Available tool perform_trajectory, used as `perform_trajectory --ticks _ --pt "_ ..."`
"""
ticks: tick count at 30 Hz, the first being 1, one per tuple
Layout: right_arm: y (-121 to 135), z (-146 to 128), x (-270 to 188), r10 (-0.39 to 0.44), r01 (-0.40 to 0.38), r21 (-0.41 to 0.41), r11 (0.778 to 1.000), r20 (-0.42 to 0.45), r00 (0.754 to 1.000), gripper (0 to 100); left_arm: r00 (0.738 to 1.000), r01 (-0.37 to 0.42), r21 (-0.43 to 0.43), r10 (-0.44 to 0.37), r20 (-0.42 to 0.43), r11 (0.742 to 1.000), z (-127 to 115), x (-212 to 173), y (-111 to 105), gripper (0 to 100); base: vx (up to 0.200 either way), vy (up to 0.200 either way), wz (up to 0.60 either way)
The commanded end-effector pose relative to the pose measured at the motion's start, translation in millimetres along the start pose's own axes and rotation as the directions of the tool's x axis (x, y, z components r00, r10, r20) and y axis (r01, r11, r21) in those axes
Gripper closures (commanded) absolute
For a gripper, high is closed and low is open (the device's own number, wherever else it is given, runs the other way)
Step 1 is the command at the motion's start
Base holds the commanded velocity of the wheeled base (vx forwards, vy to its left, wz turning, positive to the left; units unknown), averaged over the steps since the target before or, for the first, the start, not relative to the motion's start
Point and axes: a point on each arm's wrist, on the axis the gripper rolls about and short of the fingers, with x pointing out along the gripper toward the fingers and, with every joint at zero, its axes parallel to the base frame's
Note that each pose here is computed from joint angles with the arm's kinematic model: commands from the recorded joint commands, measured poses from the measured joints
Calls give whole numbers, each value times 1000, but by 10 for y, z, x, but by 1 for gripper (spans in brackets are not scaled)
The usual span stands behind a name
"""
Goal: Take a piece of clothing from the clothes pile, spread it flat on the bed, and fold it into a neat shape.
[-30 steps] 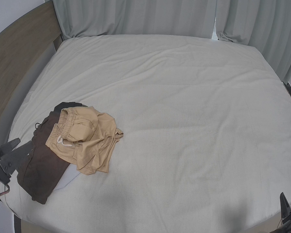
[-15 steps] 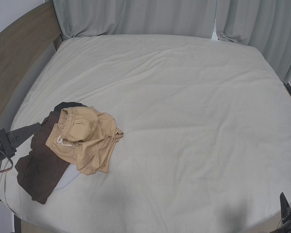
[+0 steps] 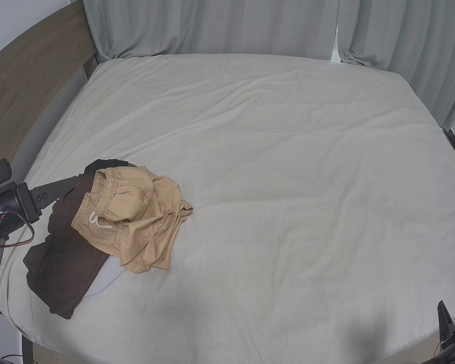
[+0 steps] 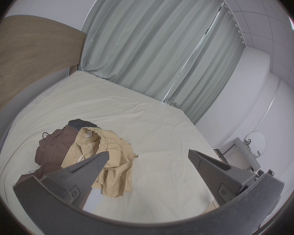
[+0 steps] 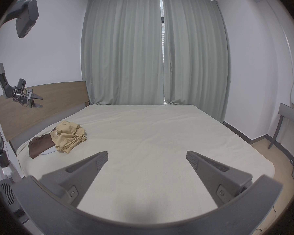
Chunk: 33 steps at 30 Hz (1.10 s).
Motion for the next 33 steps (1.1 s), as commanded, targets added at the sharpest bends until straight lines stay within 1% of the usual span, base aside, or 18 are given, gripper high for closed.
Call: perform_trajectory --ticks 1,8,17,24,33 --pt "0 -48 0 2 -2 0 1000 0 1000 0 999 -7 -32 5 -51 999 -61 237 211 0 0 0 0" --pt "0 -48 0 2 -2 0 1000 0 1000 0 998 -3 -46 0 -70 999 -63 416 357 0 0 0 0" --pt "0 -47 0 1 -1 0 1000 2 1000 0 993 -24 -17 22 -115 1000 -107 629 604 0 0 0 0" --pt "0 -47 0 1 -1 0 1000 2 1000 0 989 -31 -35 26 -144 999 -137 826 779 0 0 0 0" --pt "0 -47 0 1 -1 1 1000 2 1000 0 986 -27 -5 26 -166 1000 -156 1071 974 0 0 0 0"
